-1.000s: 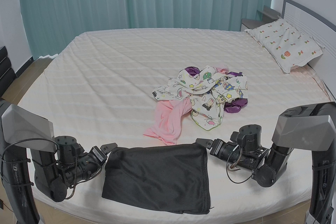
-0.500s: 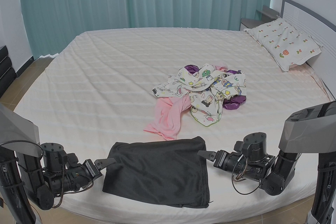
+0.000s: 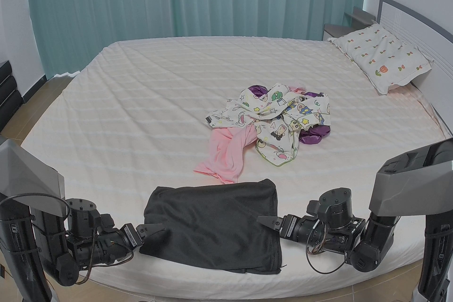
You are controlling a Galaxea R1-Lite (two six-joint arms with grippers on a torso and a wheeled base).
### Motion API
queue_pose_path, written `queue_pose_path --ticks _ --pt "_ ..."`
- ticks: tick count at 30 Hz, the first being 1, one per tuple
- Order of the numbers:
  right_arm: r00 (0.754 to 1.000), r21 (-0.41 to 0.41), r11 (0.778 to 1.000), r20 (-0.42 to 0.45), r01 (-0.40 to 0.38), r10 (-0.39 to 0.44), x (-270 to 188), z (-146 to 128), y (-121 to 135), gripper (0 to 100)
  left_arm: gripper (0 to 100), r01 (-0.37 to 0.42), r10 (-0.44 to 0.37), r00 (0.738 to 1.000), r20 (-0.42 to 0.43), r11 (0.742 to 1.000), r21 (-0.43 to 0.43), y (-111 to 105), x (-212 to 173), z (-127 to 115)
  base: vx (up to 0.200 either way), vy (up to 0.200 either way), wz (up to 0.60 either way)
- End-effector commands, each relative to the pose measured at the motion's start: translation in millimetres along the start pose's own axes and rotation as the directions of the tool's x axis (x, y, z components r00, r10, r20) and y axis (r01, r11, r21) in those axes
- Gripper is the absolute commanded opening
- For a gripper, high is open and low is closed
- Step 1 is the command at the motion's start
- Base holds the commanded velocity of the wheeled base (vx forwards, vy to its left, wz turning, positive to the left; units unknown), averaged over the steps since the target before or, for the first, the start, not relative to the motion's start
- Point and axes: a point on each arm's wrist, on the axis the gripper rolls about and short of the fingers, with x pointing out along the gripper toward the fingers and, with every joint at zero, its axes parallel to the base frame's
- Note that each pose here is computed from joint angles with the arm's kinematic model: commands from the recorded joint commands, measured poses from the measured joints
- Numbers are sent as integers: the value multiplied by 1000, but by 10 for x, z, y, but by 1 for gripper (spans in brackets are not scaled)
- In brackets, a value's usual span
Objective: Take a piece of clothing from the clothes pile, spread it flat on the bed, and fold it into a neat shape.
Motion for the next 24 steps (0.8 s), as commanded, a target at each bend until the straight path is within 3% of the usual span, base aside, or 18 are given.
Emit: queue_pose_path --ticks 1,3,4,10,17,24 --pt "1000 -4 1000 -20 10 -10 -35 -50 -8 100 100 -23 23 999 -24 1000 -9 36 -4 -49 0 0 0" --pt "999 -8 1000 -34 13 -14 -57 -89 -6 100 100 -28 27 999 -27 1000 -12 43 -5 -51 0 0 0" --pt "999 -7 1000 -38 18 -18 -71 -98 -14 100 0 -30 30 999 -25 999 -12 42 -7 -50 0 0 0" --pt "997 -18 999 -69 27 -28 -156 -172 -18 100 0 -60 60 997 -46 998 -10 46 -41 -73 0 0 0" --pt "994 -34 999 -102 27 -31 -192 -249 -13 100 0 -103 113 986 -121 991 81 19 -130 -160 0 0 0" --pt "988 -99 995 -154 13 -28 -265 -337 -22 100 0 -111 120 985 -125 991 81 37 -118 -165 0 0 0"
